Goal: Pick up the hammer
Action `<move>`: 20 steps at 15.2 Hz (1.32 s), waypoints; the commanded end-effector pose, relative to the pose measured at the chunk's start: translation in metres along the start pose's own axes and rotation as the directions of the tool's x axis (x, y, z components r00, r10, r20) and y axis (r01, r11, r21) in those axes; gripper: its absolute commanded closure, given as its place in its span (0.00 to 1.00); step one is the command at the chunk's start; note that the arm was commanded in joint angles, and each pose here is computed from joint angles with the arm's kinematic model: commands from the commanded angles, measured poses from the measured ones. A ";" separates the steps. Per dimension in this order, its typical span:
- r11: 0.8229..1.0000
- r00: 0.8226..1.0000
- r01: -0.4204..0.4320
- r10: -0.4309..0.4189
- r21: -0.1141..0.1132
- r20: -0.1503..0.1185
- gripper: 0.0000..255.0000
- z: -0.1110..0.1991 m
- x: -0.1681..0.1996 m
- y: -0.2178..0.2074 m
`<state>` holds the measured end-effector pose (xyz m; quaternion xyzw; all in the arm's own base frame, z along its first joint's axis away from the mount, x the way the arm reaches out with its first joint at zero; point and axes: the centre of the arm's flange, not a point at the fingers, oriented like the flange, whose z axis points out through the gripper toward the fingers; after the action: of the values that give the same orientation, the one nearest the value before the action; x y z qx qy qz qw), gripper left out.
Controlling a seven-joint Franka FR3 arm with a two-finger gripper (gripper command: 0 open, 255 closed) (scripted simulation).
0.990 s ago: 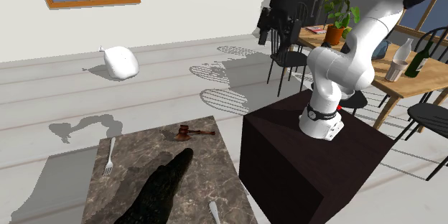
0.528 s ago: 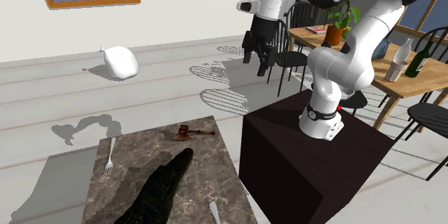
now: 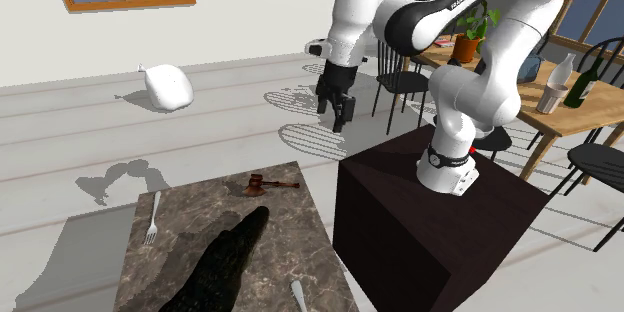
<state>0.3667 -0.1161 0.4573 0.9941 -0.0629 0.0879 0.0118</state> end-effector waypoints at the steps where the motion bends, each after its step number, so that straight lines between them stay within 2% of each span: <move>1: 1.000 1.000 -0.002 0.002 -0.001 0.000 0.00 0.023 0.003 0.012; 20: 1.000 1.000 -0.019 0.019 -0.008 0.011 0.00 0.247 0.048 0.116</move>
<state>0.4382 -0.2398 0.2348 0.9939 -0.0718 0.0819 0.0152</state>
